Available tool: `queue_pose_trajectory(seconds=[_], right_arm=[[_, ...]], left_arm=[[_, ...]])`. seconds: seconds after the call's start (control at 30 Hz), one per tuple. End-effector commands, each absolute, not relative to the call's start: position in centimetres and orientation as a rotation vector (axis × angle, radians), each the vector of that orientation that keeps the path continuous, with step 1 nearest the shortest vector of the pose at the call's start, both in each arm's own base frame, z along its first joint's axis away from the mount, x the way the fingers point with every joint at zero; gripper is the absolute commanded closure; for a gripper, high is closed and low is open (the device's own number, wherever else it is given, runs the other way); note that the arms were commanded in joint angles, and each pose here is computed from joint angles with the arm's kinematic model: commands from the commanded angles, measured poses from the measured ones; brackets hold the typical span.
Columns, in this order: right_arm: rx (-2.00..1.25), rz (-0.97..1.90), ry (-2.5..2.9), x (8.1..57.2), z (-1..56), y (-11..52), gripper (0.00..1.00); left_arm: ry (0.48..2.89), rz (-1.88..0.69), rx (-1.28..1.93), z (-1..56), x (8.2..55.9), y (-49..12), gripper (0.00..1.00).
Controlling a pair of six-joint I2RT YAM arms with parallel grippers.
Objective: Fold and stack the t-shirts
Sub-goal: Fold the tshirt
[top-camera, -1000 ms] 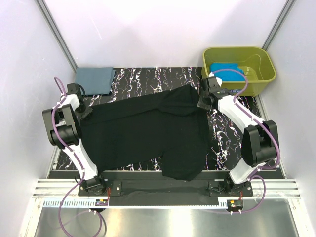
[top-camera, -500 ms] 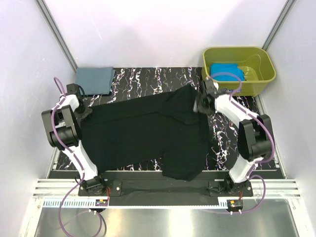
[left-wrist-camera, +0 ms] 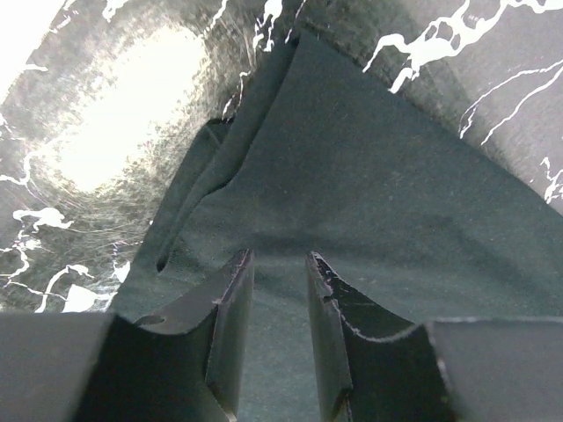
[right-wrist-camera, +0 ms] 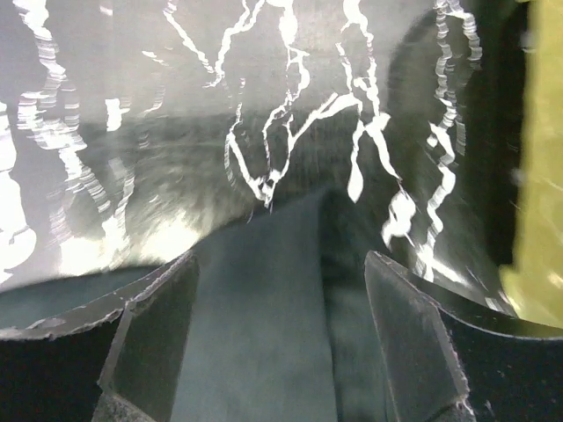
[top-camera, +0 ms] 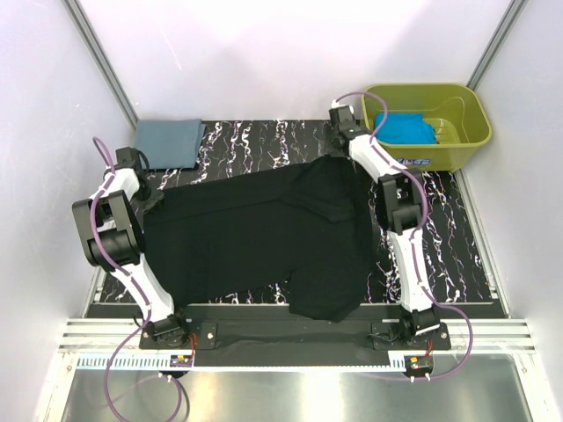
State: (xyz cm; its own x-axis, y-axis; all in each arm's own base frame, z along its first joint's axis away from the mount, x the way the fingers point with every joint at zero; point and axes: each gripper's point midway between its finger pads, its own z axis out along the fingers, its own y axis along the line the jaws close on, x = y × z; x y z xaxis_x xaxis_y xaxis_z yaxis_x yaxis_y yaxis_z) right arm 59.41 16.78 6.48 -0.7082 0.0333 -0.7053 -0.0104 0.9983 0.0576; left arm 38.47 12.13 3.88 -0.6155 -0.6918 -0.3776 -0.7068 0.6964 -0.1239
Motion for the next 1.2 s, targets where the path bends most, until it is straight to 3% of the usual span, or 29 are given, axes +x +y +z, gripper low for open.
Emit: queue_pose_trajectory(seconds=[0.0, 0.3, 0.47, 0.73, 0.97, 1.1, 1.17], right_arm=[[-0.013, 0.019, 2.293, 61.7, 7.8, 16.7, 0.18], [0.069, 0.060, 2.289, 63.2, 6.0, 16.7, 0.32], [0.092, 0.041, 2.316, 62.8, 4.7, 16.2, 0.48], [0.129, 0.022, 2.338, 62.5, 3.9, 14.7, 0.52], [0.131, 0.049, 2.341, 62.7, 3.6, 15.0, 0.74], [0.128, 0.042, 2.339, 62.8, 3.6, 15.0, 1.00], [0.134, 0.012, 2.332, 62.9, 3.7, 14.5, 1.00]], left_arm=[[2.468, 0.003, -1.087, 4.9, 38.7, 11.8, 0.65], [2.477, 0.069, -1.075, 4.7, 37.9, 12.5, 0.65], [2.488, 0.085, -1.089, 4.0, 37.9, 12.7, 0.65], [2.503, 0.105, -1.128, 2.7, 37.7, 13.7, 0.65], [2.511, 0.119, -1.159, 1.8, 37.3, 14.6, 0.65], [2.510, 0.123, -1.181, 1.4, 37.0, 15.2, 0.65], [2.507, 0.126, -1.180, 1.3, 37.1, 15.4, 0.65]])
